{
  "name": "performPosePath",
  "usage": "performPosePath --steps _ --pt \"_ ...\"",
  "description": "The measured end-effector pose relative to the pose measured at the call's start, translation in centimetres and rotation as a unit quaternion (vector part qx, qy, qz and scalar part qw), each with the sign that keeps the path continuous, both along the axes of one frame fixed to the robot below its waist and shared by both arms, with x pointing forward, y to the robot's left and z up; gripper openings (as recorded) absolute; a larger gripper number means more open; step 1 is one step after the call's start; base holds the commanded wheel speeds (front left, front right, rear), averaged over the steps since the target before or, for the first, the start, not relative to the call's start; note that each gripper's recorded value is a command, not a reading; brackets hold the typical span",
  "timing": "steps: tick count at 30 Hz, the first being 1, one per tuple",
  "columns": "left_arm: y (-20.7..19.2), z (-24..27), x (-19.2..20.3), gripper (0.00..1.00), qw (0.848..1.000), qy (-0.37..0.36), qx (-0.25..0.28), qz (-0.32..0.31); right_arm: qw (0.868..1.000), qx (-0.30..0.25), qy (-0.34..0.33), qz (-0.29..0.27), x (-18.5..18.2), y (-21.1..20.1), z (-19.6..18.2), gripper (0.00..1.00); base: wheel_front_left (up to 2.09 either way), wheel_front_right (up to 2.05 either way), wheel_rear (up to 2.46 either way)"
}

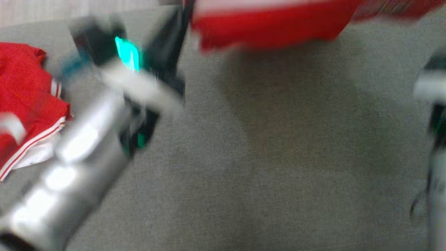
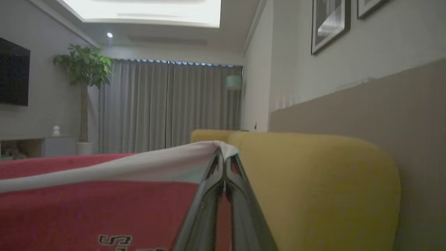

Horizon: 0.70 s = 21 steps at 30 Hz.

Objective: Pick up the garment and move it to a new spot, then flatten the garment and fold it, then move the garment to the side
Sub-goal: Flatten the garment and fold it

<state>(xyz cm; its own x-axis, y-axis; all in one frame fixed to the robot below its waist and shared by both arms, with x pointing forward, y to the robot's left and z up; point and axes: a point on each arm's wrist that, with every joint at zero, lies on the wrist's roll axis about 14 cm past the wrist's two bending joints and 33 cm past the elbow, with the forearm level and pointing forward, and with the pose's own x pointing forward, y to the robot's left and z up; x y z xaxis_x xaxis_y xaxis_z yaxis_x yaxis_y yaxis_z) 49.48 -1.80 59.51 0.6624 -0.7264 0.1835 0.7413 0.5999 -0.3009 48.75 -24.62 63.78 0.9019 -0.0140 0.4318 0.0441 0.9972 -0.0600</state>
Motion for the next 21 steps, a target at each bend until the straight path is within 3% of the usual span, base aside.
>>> performPosePath --steps 4,11,13,15,21 --pt "1.8 -9.6 -5.1 0.0 0.993 0.112 0.037 0.012 0.991 0.042 0.128 -0.003 -4.7 0.5 -9.4 0.0 0.0 0.0 0.0" --pt "3.3 -18.4 -15.1 0.0 0.962 0.264 0.056 0.049 0.955 0.122 0.271 -0.021 -14.8 1.2 -16.8 0.0 0.0 0.0 0.0" --pt "3.6 -18.8 -17.0 0.0 0.957 0.28 0.054 0.057 0.947 0.126 0.296 -0.024 -16.8 1.2 -17.2 0.0 0.0 0.0 0.0" --pt "3.6 -18.3 -18.2 0.0 0.955 0.287 0.043 0.062 0.946 0.12 0.299 -0.025 -17.7 1.0 -16.4 0.0 0.0 0.0 0.0" --pt "3.9 -13.0 -17.5 0.0 0.974 0.216 0.002 0.07 0.968 0.107 0.228 -0.018 -16.6 0.7 -11.4 0.0 0.0 0.0 0.0"
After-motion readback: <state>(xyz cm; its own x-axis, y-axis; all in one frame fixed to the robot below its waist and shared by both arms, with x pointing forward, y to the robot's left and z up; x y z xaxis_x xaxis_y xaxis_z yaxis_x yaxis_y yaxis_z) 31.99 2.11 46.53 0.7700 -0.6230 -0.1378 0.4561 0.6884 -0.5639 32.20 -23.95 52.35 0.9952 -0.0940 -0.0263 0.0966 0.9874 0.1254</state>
